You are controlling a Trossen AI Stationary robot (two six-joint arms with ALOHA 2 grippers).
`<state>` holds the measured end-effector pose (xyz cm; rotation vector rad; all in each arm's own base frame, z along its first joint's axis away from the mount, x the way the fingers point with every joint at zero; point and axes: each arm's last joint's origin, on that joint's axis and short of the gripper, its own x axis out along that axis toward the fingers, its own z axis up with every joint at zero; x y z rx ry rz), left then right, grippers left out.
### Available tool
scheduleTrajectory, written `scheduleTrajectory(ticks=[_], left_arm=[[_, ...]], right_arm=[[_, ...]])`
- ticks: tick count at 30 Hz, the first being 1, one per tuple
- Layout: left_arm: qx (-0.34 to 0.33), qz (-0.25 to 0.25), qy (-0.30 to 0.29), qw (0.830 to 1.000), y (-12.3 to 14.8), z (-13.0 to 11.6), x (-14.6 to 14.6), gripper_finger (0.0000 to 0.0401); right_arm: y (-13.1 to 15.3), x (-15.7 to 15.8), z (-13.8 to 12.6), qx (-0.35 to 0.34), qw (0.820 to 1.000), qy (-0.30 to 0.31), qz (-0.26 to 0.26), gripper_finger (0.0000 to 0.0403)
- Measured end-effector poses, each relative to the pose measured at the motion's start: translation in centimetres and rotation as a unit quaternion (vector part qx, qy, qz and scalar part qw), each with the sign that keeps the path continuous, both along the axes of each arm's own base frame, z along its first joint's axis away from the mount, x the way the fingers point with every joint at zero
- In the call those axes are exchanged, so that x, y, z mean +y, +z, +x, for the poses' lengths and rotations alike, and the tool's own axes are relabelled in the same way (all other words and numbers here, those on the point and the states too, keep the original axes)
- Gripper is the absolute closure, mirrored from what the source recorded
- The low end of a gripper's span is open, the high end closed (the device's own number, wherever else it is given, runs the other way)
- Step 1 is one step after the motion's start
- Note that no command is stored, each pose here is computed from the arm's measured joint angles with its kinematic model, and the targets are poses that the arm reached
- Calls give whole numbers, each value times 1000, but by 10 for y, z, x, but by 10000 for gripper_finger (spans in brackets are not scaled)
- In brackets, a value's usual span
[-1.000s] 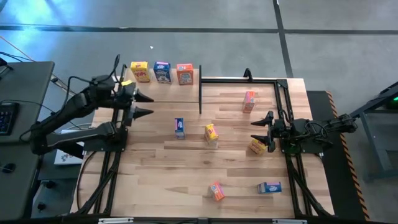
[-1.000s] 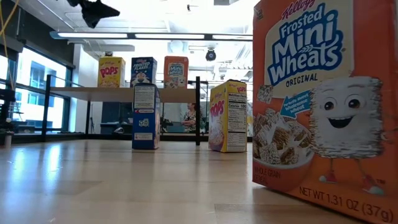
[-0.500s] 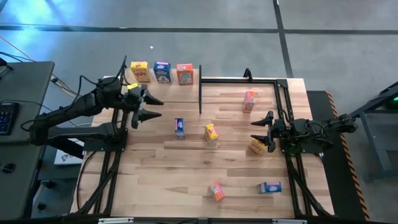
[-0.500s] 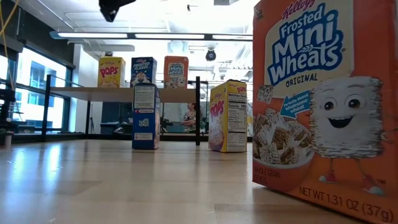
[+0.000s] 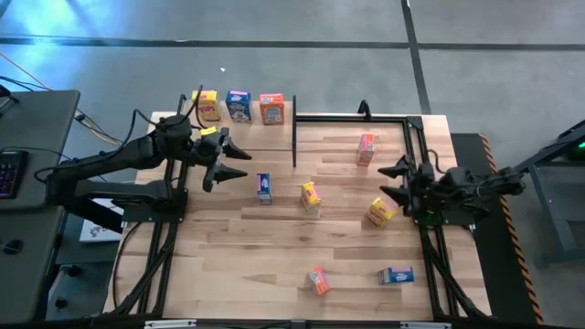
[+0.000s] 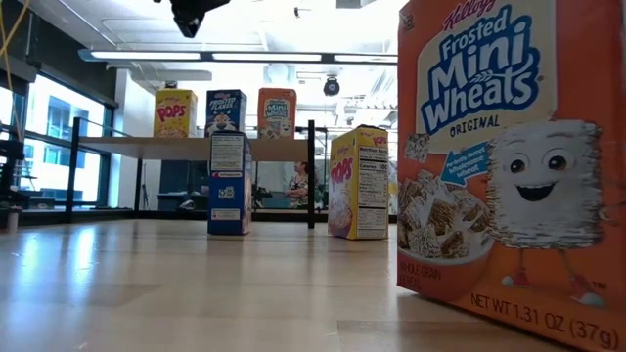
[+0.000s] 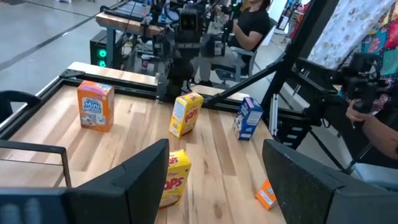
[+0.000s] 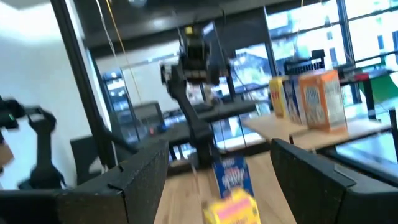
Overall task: Stack cereal on shelf
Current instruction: Put the right yellow cereal box on the shelf aligned with the other yellow cereal box
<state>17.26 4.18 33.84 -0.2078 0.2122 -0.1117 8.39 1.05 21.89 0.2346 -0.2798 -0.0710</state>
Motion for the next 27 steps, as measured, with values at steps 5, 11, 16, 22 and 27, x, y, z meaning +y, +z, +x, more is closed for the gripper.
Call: scheduleTrajectory(ticks=[5,11,16,22,27], left_arm=[[-3,1,0,1000,1,-2,0,151],[-2,1,0,1000,1,-2,0,151],[4,0,0,1000,0,-2,-1,151],[8,2,-1,1000,-1,-2,-1,151],[3,24,-5,1000,-1,-2,-1,151]], right_arm=[[30,-2,-8,-26,1000,1,2,129],[65,-2,-6,39,999,-5,3,129],[92,-1,4,138,990,-19,35,129],[116,3,19,279,953,-42,112,129],[128,6,31,382,906,-75,169,129]])
